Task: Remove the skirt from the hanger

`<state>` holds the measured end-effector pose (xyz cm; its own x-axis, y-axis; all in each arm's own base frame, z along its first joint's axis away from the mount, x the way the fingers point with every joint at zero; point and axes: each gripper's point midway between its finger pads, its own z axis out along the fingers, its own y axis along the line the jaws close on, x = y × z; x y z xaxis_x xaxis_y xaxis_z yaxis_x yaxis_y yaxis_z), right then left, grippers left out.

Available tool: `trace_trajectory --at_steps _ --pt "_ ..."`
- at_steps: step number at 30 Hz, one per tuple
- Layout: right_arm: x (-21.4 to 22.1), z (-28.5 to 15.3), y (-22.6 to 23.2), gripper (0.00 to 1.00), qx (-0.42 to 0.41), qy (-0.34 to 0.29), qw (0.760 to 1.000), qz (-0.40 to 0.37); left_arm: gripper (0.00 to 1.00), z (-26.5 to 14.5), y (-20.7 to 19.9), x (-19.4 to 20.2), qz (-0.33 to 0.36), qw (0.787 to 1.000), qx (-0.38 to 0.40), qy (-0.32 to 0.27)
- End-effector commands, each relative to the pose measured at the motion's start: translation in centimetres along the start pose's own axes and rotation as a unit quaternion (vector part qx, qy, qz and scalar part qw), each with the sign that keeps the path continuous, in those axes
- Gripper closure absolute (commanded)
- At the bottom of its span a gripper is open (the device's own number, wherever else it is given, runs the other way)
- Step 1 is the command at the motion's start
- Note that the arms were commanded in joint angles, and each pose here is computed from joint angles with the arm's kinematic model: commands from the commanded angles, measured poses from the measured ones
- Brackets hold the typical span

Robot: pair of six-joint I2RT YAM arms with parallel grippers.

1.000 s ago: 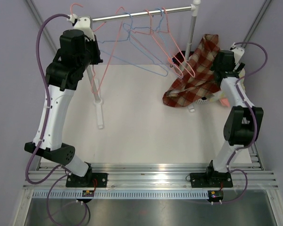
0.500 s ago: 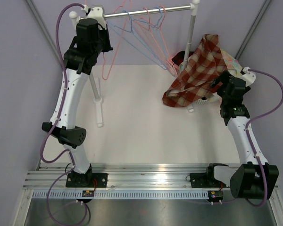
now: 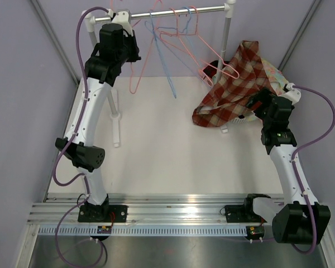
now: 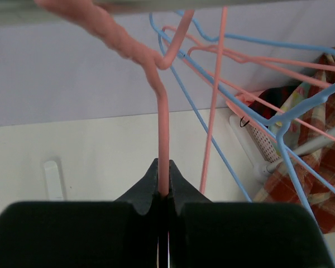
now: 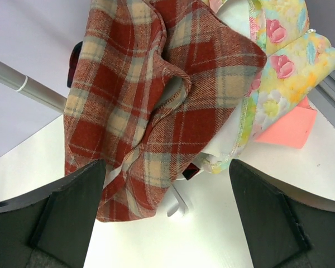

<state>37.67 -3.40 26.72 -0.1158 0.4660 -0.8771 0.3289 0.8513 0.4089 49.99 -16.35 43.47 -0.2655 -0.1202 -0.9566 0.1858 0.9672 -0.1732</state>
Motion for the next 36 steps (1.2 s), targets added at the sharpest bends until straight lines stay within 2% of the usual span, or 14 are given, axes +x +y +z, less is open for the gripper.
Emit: trace_trajectory --at_steps 1,8,10,11,12,16,19,23,28,29,32,33,35,36 --pt "-1.7 -0.9 1.5 0.00 -0.026 -0.020 0.999 0.013 1.00 0.0 -0.6 0.4 -0.015 1.000 0.022 0.005" --pt "-2.1 -2.3 1.5 0.01 -0.029 -0.023 0.999 0.013 0.99 -1.1 -0.5 2.7 -0.028 0.999 0.025 0.036" --pt "-2.5 -2.8 1.6 0.01 -0.032 -0.027 0.999 0.015 0.95 -1.6 -0.6 2.6 -0.031 0.999 0.027 0.035" --pt "-2.6 -3.0 1.6 0.00 -0.031 -0.027 0.999 0.015 0.88 -2.2 -0.8 2.1 -0.031 0.999 0.031 0.029" --pt "-2.6 -3.1 1.5 0.01 -0.030 -0.027 0.999 0.016 0.72 -2.7 -0.9 1.8 -0.032 0.999 0.034 0.026" --pt "-3.7 -4.7 2.1 0.00 -0.048 -0.044 0.998 0.019 0.29 -5.3 -2.1 -0.5 -0.035 0.997 0.061 0.005" --pt "-4.5 -6.2 2.6 0.01 -0.062 -0.056 0.996 0.025 0.14 -7.8 -2.2 -1.9 -0.035 0.997 0.064 -0.010" --pt "-5.8 -8.6 4.2 0.01 -0.111 -0.072 0.991 0.029 0.06 -11.0 -2.1 -2.8 -0.034 0.997 0.066 -0.021" --pt "-8.3 -13.7 7.0 0.01 -0.200 -0.097 0.975 0.030 0.04 -15.4 -1.8 -2.3 -0.035 0.997 0.068 -0.029" --pt "-8.2 -15.0 8.1 0.00 -0.235 -0.091 0.967 0.022 0.04 -18.1 -1.8 -2.9 -0.036 0.995 0.076 -0.048" --pt "-8.7 -19.2 9.8 0.01 -0.308 -0.101 0.946 0.008 0.02 -21.4 -0.6 -0.9 -0.037 0.996 0.064 -0.058" --pt "-8.8 -20.2 10.1 0.00 -0.320 -0.101 0.942 0.005 0.01 -21.4 0.0 1.5 -0.036 0.997 0.056 -0.037" --pt "-7.9 -21.3 9.8 0.01 -0.319 -0.076 0.945 0.012 0.01 -24.9 1.3 2.0 -0.042 0.996 0.040 -0.064" --pt "-7.8 -21.7 9.7 0.00 -0.319 -0.071 0.945 0.013 0.01 -24.5 2.2 4.9 -0.041 0.998 0.024 -0.040"
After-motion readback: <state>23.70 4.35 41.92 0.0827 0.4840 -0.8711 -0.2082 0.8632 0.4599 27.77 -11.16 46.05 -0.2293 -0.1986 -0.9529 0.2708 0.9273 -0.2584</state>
